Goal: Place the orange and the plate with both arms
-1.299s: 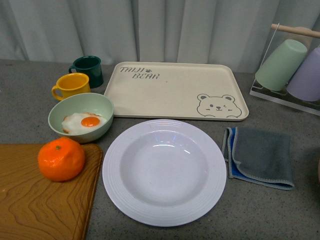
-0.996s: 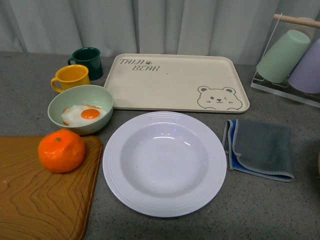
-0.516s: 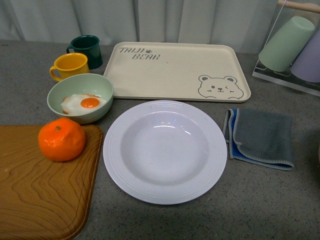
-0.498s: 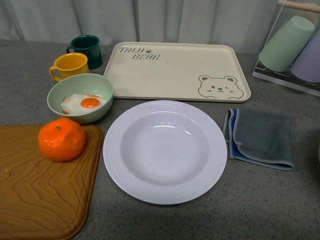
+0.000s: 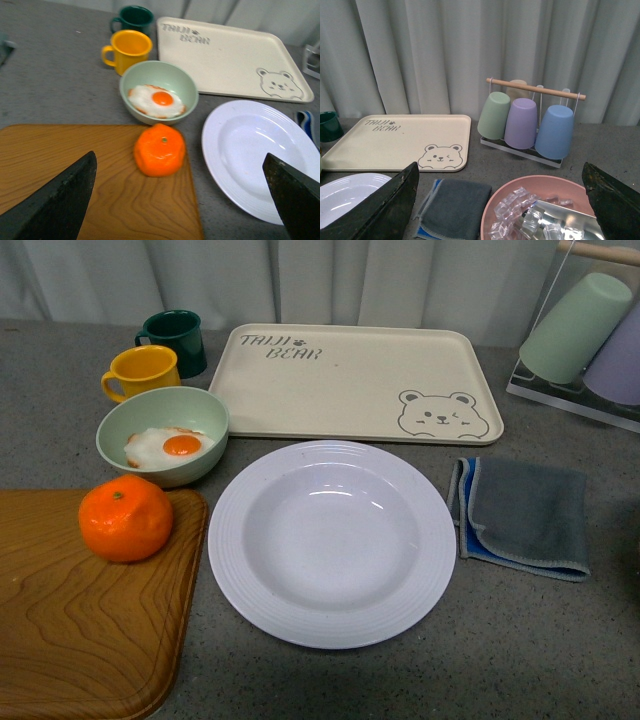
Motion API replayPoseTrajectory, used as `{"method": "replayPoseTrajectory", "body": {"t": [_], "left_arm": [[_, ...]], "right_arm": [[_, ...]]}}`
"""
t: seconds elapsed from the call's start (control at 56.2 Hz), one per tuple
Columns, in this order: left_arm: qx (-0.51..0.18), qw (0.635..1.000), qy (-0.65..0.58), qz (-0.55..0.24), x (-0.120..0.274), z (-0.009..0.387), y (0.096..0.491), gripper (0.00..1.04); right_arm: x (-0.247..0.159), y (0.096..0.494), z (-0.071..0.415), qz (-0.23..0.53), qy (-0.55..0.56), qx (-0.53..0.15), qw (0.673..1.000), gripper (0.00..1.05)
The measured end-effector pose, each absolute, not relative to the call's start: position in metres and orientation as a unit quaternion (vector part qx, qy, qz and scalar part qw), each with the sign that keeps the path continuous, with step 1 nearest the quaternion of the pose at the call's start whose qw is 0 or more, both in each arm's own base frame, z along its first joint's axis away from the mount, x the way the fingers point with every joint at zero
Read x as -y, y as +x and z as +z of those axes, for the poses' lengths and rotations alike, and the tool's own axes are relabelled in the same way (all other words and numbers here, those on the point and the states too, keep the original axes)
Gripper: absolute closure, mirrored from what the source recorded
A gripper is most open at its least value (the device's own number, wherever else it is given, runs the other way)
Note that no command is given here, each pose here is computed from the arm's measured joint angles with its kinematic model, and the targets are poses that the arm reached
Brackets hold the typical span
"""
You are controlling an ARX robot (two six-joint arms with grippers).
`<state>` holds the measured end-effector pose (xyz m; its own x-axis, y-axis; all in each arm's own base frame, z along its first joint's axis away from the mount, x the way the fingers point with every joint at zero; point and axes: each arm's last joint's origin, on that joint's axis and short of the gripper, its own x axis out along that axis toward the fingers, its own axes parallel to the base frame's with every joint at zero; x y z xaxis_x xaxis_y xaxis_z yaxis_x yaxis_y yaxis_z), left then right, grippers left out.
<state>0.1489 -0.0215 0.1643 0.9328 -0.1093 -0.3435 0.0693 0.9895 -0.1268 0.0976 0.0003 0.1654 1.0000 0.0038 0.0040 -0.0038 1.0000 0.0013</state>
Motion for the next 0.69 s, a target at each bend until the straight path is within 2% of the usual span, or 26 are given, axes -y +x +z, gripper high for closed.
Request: {"method": "replayPoseTrajectory", "body": {"t": [0.089,0.16,0.32,0.48,0.694], "left_arm": [[-0.218,0.971,-0.059,-0.080,0.031,0.160,0.178,0.07],[-0.270,0.958,-0.061,-0.076,0.035,0.148,0.206,0.07],[-0.339,0.937,-0.055,-0.062,0.040,0.124,0.243,0.07],[-0.390,0.917,-0.055,-0.059,0.044,0.107,0.264,0.07],[-0.421,0.904,-0.062,-0.048,0.045,0.094,0.284,0.07]], "right_arm": [[0.000,0.098,0.165,0.002,0.001,0.002,1.000,0.09],[0.000,0.098,0.165,0.002,0.001,0.002,1.000,0.09],[0.000,0.098,0.165,0.002,0.001,0.002,1.000,0.09],[0.000,0.098,0.165,0.002,0.001,0.002,1.000,0.09],[0.000,0.098,0.165,0.002,0.001,0.002,1.000,0.09]]}}
